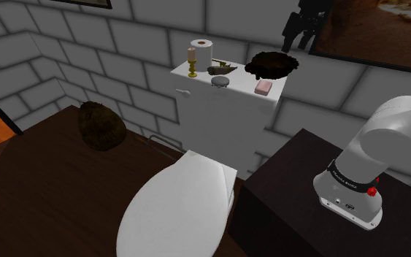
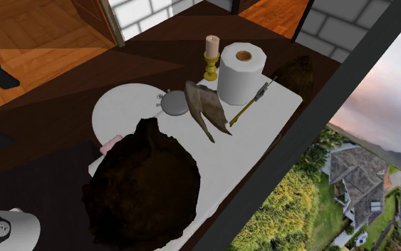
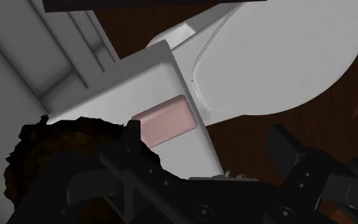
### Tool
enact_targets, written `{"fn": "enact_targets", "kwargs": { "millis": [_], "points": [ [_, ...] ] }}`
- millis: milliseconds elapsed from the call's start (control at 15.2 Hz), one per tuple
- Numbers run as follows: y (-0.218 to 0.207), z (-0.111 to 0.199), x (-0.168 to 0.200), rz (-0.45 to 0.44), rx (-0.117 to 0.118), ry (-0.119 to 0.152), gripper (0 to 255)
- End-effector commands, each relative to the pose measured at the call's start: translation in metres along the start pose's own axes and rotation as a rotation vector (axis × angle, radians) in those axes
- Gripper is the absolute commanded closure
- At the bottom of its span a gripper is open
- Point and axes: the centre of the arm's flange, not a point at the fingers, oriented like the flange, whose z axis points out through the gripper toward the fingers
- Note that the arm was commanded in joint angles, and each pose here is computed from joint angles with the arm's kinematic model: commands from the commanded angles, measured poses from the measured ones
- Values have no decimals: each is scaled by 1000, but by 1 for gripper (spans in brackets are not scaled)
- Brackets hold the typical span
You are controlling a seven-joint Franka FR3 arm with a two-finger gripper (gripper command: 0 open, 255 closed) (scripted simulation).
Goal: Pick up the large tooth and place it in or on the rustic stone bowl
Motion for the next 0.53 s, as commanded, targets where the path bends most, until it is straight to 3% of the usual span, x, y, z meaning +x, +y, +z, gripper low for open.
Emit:
{"fn": "enact_targets", "kwargs": {
  "millis": [0, 462],
  "points": [
    [0, 0, 0, 0, 0, 0, 0],
    [-69, 37, 55, 328, -45, 28, 0]
  ]
}}
